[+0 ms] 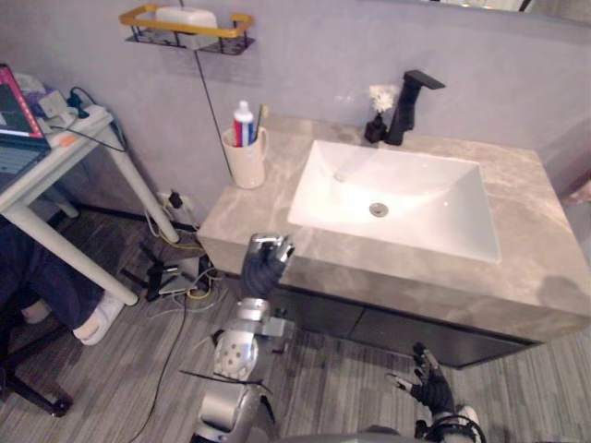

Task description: Organize washtable

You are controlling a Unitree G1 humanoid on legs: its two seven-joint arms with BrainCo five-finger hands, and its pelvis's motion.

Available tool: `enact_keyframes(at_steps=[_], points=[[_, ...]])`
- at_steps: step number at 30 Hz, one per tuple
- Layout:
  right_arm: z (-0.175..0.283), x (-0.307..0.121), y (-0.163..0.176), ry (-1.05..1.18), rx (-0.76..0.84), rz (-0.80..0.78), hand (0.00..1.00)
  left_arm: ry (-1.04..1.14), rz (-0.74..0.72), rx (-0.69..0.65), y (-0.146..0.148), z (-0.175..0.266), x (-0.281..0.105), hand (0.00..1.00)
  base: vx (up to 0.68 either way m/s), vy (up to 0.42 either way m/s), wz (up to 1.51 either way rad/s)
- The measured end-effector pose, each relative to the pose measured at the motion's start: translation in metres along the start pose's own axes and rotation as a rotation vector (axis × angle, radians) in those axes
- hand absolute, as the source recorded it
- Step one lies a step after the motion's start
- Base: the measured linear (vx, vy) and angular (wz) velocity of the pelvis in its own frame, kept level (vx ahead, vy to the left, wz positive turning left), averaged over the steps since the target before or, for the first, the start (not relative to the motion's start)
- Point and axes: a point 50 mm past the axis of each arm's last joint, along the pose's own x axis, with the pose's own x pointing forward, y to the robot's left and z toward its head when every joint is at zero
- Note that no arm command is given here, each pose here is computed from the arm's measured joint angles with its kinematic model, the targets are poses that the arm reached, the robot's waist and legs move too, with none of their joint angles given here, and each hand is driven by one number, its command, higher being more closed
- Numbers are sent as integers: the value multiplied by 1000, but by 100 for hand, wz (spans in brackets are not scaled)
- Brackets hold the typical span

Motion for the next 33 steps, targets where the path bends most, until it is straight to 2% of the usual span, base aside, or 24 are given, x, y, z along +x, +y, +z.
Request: enact_keyframes(at_steps=[2, 5, 10, 17, 24, 33], points=[[-3, 2, -1, 15, 4, -27, 0, -9, -35, -11, -8, 1, 4, 100, 171, 252, -21], [-1, 1, 15, 8, 43, 0, 0, -48, -80, -3, -14, 7, 14, 100, 186, 220, -23], [-8, 11, 21, 46, 44, 25, 0, -63, -167, -12, -30, 8, 23, 100, 96, 131, -20], [-37, 7, 15, 178, 11, 40, 0, 16, -150, 33, -19, -8, 19, 100, 15, -43, -5], [-53, 0, 0, 253, -16, 1, 0, 3, -47, 93, 8, -4, 19, 100, -55, -55, -10], [-54, 0, -2, 267, -42, 22, 0, 13, 211, 278, 81, 2, 36, 100, -74, -22, -2]])
